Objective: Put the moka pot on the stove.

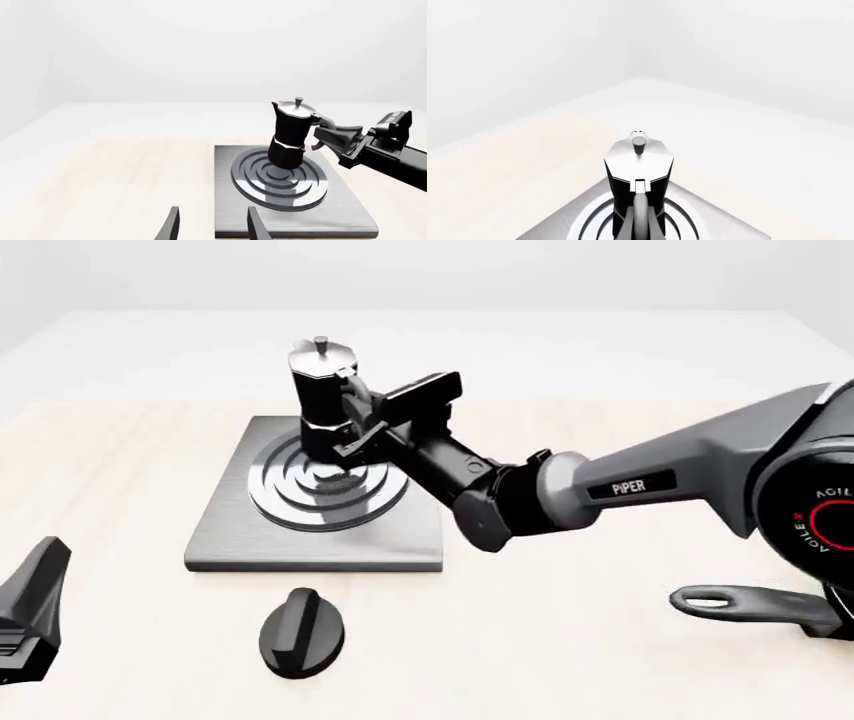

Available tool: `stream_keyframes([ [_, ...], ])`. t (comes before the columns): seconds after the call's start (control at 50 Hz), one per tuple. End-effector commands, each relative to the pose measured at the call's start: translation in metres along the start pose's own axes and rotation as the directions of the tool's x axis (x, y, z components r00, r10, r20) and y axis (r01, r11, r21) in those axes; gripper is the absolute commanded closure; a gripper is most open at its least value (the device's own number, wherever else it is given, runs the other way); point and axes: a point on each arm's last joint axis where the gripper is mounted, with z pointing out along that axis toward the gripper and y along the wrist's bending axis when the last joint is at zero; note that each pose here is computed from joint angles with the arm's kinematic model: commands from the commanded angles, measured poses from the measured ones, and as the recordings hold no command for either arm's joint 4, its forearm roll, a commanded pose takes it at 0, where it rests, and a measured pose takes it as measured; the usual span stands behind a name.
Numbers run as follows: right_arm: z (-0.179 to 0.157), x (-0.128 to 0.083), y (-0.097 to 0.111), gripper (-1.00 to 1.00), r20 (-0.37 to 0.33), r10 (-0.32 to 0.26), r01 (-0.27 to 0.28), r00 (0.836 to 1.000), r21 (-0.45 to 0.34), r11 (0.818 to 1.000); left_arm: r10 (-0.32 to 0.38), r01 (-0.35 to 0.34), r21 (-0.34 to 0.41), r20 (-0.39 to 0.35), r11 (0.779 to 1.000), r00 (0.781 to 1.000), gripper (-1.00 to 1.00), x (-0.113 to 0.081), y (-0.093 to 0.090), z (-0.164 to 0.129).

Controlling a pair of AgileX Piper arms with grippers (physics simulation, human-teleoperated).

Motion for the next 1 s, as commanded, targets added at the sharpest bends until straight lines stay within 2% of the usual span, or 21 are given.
stream_keyframes([
  [0.02,0.007,-0.002,0.002,1.00,0.008,0.008,-0.008,1.000,-0.004,1.000,0.000,0.000,0.000,0.000,1.000,1.000,-1.00,0.000,0.000,0.000],
  [1.0,0.018,0.000,0.002,1.00,-0.053,0.022,-0.023,0.998,-0.003,1.000,0.000,0.000,0.000,0.000,1.000,1.000,-1.00,0.000,0.000,0.000],
])
